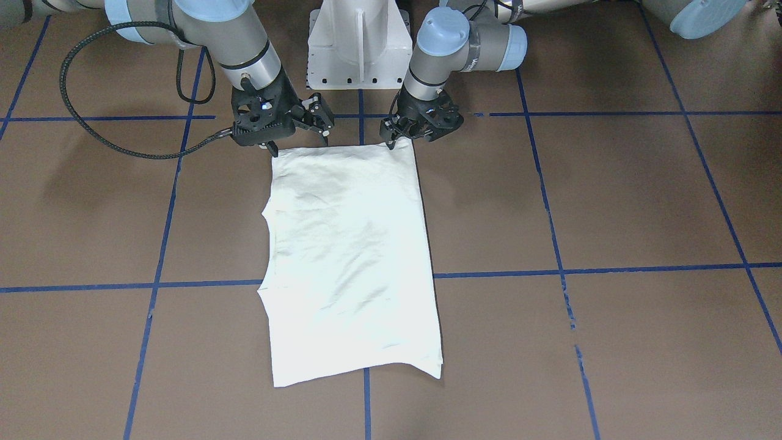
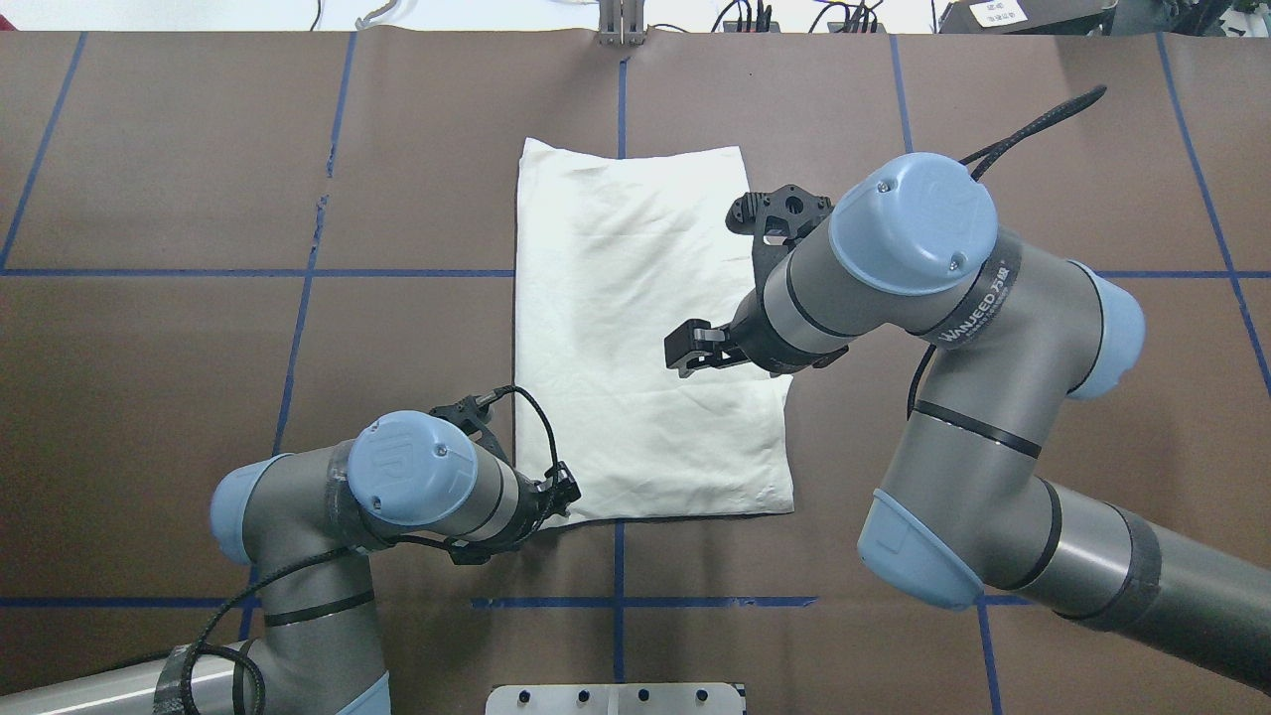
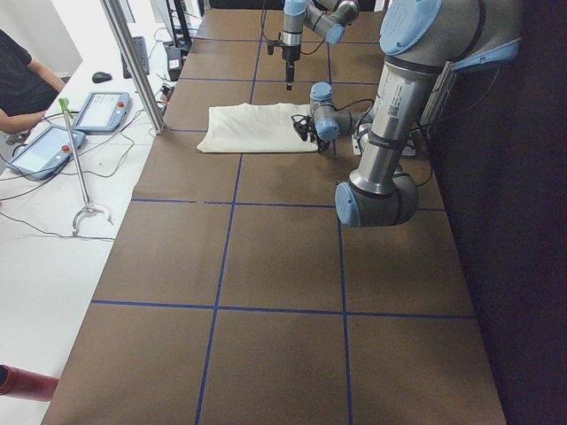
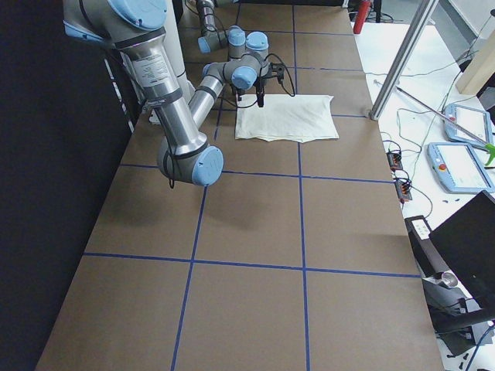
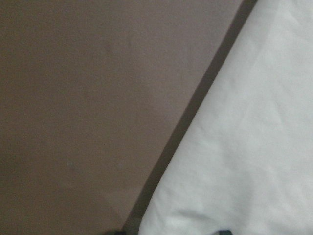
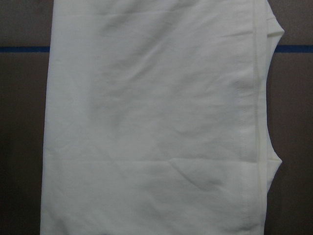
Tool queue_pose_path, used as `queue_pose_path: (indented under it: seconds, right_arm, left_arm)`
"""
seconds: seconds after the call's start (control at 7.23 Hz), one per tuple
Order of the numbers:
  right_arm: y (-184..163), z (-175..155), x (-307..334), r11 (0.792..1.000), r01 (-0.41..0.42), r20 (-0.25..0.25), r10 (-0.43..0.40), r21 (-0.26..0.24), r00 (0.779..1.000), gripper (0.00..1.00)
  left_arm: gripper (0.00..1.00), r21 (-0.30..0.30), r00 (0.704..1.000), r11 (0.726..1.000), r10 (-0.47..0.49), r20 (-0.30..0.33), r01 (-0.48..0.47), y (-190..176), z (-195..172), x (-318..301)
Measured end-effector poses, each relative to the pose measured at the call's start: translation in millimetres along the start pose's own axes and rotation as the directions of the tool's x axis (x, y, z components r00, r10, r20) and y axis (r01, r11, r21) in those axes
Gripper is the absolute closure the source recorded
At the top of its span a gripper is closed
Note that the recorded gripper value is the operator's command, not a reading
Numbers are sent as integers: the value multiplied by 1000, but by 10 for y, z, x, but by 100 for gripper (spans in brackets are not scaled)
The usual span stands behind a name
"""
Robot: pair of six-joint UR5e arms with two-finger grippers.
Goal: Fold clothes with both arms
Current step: 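Move the right gripper to the shirt's near corner beside the left gripper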
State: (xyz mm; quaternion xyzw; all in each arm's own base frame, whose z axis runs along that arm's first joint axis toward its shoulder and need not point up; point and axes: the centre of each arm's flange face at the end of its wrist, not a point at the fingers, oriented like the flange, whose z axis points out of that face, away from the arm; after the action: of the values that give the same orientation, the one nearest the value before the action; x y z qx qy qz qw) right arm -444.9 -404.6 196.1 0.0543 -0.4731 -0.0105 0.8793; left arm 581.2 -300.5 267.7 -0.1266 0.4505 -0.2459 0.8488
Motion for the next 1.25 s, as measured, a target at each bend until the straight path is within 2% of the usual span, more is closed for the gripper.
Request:
queue_pose_path:
  seconds: [0.14,0.55,0.69,0.97,1.11,1.25]
  right_arm:
    - [0,-2,-2,1000,0,1,0,0,1000,0]
    - [-3,0,3,1000,0,0,0,0,1000,0]
    - [-5,-1,6,1000,0,-1,0,0,1000,0]
    - [2,10,37,1000,-2,-4,2,-3,1000,0]
    - [22,42,97,1000,-21,-13,21,-9,1000,0]
    - [65,100,183,997,-81,-27,81,-19,996,0]
  left_arm:
    - [36,5,1000,1000,-1,1,1,-19,0,-2]
    - [94,6,1000,1000,-2,-1,2,-7,-8,1]
    - [100,7,1000,1000,-2,-1,2,-4,-9,1]
    - [100,9,1000,1000,1,-6,-1,-6,-27,7]
    - [100,7,1000,1000,8,-17,-7,2,-96,18]
    - [100,2,999,1000,18,-32,-18,28,-227,23]
